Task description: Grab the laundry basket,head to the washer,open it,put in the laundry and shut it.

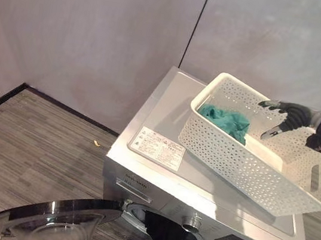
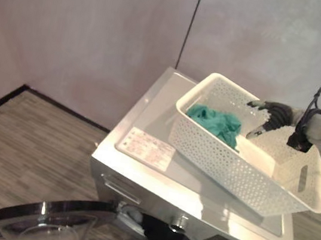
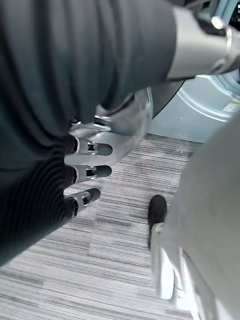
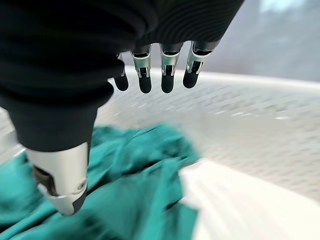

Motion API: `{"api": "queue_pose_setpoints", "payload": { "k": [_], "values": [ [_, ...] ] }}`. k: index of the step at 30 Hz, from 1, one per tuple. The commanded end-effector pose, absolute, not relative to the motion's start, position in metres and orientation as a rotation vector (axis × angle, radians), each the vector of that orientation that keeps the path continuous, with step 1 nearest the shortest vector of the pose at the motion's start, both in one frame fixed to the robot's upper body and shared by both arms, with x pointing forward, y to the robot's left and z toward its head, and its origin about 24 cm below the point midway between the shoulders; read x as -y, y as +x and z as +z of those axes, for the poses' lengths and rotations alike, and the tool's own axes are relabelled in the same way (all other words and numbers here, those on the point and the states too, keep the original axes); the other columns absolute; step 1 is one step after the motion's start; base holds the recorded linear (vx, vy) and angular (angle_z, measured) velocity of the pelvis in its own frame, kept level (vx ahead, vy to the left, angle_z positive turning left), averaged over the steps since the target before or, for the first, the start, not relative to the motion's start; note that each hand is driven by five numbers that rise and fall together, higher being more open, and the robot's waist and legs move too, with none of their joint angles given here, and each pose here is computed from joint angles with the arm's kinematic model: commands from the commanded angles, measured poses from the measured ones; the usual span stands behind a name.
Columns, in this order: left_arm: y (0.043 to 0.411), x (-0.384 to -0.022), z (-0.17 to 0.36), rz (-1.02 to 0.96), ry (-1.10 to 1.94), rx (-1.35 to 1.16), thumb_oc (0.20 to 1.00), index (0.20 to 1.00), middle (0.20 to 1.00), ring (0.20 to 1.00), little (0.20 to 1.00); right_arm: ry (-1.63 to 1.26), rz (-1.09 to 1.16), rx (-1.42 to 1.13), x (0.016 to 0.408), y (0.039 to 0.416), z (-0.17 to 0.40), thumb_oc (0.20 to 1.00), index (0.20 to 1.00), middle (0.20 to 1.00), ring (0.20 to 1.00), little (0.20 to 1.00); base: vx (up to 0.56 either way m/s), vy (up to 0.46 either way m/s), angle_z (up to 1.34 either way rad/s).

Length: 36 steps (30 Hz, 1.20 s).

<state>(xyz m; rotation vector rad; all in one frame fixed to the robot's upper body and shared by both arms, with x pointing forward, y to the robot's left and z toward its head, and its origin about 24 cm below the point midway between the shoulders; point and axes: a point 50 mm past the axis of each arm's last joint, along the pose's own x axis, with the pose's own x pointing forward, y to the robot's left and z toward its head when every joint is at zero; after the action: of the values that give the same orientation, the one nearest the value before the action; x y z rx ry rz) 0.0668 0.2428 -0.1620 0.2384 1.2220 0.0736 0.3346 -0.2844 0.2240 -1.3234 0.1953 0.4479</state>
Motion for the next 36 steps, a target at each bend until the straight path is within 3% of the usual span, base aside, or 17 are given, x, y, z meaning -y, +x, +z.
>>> {"api": "queue_pose_setpoints", "payload": {
  "k": [1, 8, 22, 33, 34, 35, 36],
  "values": [
    [0.057, -0.241, -0.165, 0.057, 0.233, -1.262, 1.0, 1.0, 1.0, 1.0, 1.0, -1.35, 0.439, -0.224, 0.295, 0.327, 0.237, 1.0, 1.0, 1.0, 1.0, 1.0, 0.03, -0.049, 0.11],
    [0.055, -0.245, -0.164, 0.093, 0.234, -1.264, 1.0, 1.0, 1.0, 1.0, 1.0, -1.336, 0.522, -0.228, 0.282, 0.329, 0.22, 1.0, 1.0, 1.0, 1.0, 1.0, 0.01, -0.035, 0.01],
    [0.076, -0.235, -0.162, 0.045, 0.22, -1.184, 1.0, 1.0, 1.0, 1.0, 1.0, -1.349, 0.542, -0.289, 0.284, 0.331, 0.181, 1.0, 1.0, 1.0, 1.0, 1.0, -0.03, -0.046, 0.19],
    [0.102, -0.234, -0.155, 0.073, 0.2, -1.084, 1.0, 1.0, 1.0, 1.0, 1.0, -1.404, 0.689, -0.391, 0.277, 0.318, 0.146, 1.0, 1.0, 1.0, 1.0, 1.0, -0.04, -0.012, 0.02],
    [0.102, -0.233, -0.155, 0.07, 0.202, -1.083, 1.0, 1.0, 1.0, 1.0, 1.0, -1.399, 0.69, -0.394, 0.277, 0.317, 0.144, 0.912, 0.912, 0.912, 0.912, 0.912, 0.0, -0.004, 0.04],
    [0.102, -0.233, -0.155, 0.069, 0.202, -1.083, 1.0, 1.0, 1.0, 1.0, 1.0, -1.399, 0.689, -0.394, 0.277, 0.317, 0.144, 0.385, 0.385, 0.385, 0.385, 0.385, 0.0, 0.0, 0.0],
    [0.103, -0.232, -0.155, 0.067, 0.201, -1.081, 1.0, 1.0, 1.0, 1.0, 1.0, -1.396, 0.664, -0.395, 0.28, 0.318, 0.143, 0.2, 0.2, 0.2, 0.2, 0.2, 0.0, 0.021, 0.04]
  ]
}}
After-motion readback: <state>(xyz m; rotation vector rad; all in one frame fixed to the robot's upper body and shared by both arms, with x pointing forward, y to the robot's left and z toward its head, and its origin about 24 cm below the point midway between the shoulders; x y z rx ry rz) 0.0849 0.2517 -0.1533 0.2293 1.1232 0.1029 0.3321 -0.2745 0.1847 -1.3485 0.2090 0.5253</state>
